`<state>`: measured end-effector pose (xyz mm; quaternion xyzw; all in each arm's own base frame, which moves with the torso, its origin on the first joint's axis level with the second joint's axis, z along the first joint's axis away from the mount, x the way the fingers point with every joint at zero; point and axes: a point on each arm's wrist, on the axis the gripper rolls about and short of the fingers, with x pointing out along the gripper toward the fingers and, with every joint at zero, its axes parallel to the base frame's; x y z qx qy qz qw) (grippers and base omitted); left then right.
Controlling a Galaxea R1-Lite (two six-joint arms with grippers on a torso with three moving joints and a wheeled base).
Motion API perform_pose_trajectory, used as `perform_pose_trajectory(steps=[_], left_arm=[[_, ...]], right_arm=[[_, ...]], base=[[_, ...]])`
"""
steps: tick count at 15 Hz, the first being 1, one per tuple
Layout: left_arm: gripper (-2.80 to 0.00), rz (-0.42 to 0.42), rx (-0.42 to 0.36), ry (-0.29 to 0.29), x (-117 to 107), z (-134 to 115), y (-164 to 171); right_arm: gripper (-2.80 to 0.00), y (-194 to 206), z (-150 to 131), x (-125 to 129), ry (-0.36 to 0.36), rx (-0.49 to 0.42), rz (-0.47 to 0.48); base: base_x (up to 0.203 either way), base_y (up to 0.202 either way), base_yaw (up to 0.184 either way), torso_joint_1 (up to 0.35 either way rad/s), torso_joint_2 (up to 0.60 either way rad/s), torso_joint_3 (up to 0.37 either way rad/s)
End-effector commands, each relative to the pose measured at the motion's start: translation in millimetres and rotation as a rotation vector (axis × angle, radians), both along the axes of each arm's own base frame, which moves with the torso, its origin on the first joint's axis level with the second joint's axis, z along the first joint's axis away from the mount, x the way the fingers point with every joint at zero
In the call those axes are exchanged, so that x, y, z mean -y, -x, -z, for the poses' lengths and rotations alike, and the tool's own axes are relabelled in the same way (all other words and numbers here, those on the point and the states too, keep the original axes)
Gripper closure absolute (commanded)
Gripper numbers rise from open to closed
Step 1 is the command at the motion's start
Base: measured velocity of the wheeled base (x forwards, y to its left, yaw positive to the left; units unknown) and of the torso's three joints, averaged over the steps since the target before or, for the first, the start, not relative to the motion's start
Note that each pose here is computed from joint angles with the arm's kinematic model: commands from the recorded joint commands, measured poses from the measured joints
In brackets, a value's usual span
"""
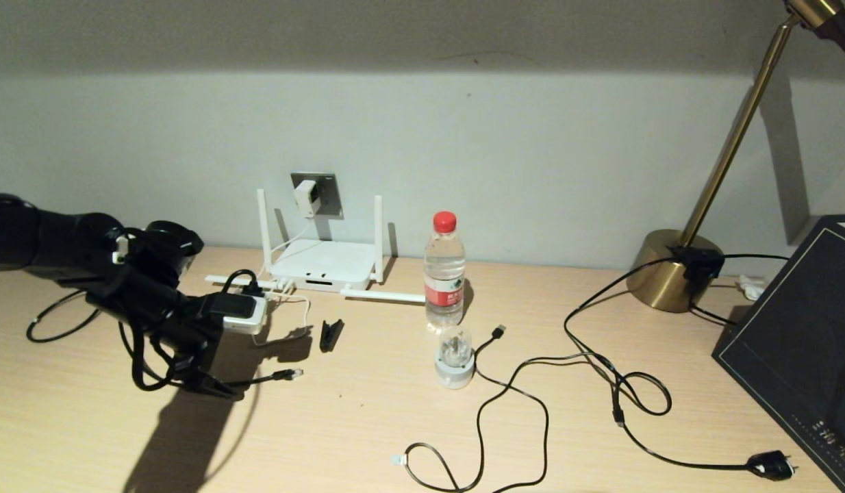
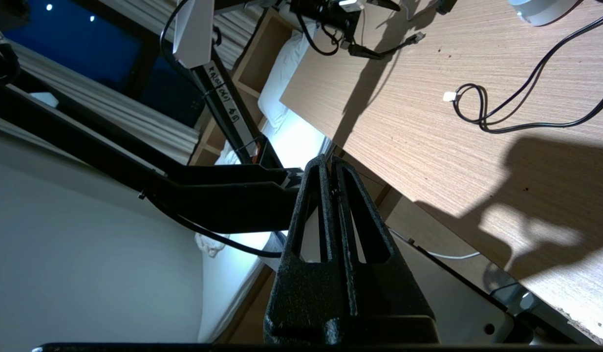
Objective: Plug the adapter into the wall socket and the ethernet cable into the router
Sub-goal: Hand it to the other hand
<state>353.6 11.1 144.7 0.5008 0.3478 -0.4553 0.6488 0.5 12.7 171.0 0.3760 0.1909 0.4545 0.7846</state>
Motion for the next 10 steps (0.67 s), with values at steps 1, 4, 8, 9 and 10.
perform_pose_trajectory(steps=[1, 4, 8, 9, 10], left_arm=[[-2.8, 0.043, -0.013, 0.003, 16.4, 0.7, -5.6], [-2.8, 0.04, -0.063, 0.023, 37.5, 1.6, -3.7], [-2.8, 0.042, -0.096, 0.023, 40.6, 8.6, -4.7], [-2.8, 0.042, -0.103, 0.022, 40.6, 10.8, -5.2], [-2.8, 0.042, -0.109, 0.021, 40.7, 13.2, -5.7]], right_arm=[[0.0, -0.2, -0.1, -0.2, -0.003, -0.003, -0.006], [0.0, 0.3, -0.1, 0.1, -0.004, 0.0, -0.007], [0.0, 2.1, -0.2, 1.1, -0.01, 0.01, -0.007], [0.0, 3.5, -0.3, 2.0, -0.016, 0.017, -0.007], [0.0, 4.6, -0.3, 2.6, -0.02, 0.024, -0.007]], base=[[0.0, 0.0, 0.0, 0.0, 0.0, 0.0], [0.0, 0.0, 0.0, 0.0, 0.0, 0.0], [0.0, 0.0, 0.0, 0.0, 0.0, 0.0], [0.0, 0.0, 0.0, 0.0, 0.0, 0.0], [0.0, 0.0, 0.0, 0.0, 0.0, 0.0]])
